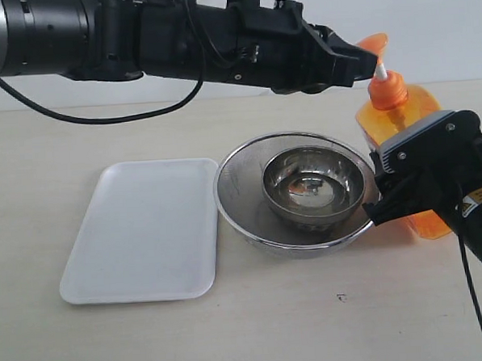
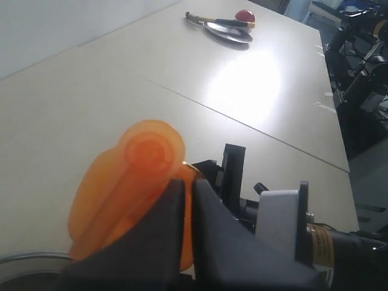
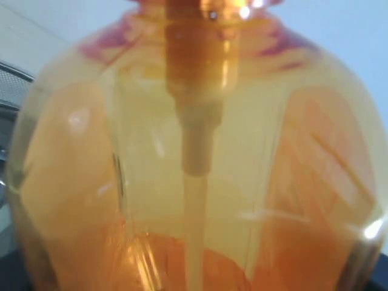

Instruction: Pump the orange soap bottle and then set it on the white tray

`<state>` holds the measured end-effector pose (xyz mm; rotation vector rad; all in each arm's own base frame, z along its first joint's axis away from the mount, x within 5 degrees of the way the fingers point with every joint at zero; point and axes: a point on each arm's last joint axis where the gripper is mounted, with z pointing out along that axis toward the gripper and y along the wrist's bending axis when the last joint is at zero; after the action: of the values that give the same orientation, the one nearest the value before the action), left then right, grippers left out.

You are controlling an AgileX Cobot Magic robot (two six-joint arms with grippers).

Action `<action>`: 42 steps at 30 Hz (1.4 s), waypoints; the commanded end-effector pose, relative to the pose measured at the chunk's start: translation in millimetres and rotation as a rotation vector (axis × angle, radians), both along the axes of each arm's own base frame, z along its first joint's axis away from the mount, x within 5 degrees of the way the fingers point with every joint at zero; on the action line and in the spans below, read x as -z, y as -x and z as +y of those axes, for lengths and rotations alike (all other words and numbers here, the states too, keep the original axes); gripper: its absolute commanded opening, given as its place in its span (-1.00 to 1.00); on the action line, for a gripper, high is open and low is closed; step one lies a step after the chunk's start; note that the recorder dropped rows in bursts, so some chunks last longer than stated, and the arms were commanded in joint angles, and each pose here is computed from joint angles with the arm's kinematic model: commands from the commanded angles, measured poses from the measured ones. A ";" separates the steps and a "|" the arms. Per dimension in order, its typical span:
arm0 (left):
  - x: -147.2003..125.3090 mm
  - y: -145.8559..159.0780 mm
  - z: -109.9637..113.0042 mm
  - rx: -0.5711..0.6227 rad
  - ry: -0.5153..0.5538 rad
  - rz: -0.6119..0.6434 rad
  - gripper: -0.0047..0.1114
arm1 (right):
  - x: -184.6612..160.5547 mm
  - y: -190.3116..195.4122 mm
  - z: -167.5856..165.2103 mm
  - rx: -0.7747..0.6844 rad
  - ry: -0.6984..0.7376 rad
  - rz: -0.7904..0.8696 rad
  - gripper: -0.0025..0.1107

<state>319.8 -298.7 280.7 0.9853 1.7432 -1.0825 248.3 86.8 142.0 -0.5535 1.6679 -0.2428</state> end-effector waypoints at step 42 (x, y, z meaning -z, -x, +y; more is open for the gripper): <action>42.1 -22.2 -0.8 -0.048 0.027 0.095 -0.84 | -5.2 0.4 6.8 -0.078 0.024 -0.038 -0.96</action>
<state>340.8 -294.6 269.1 0.8500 1.7277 -1.1857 248.3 88.0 141.9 -0.5987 1.6553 -0.2572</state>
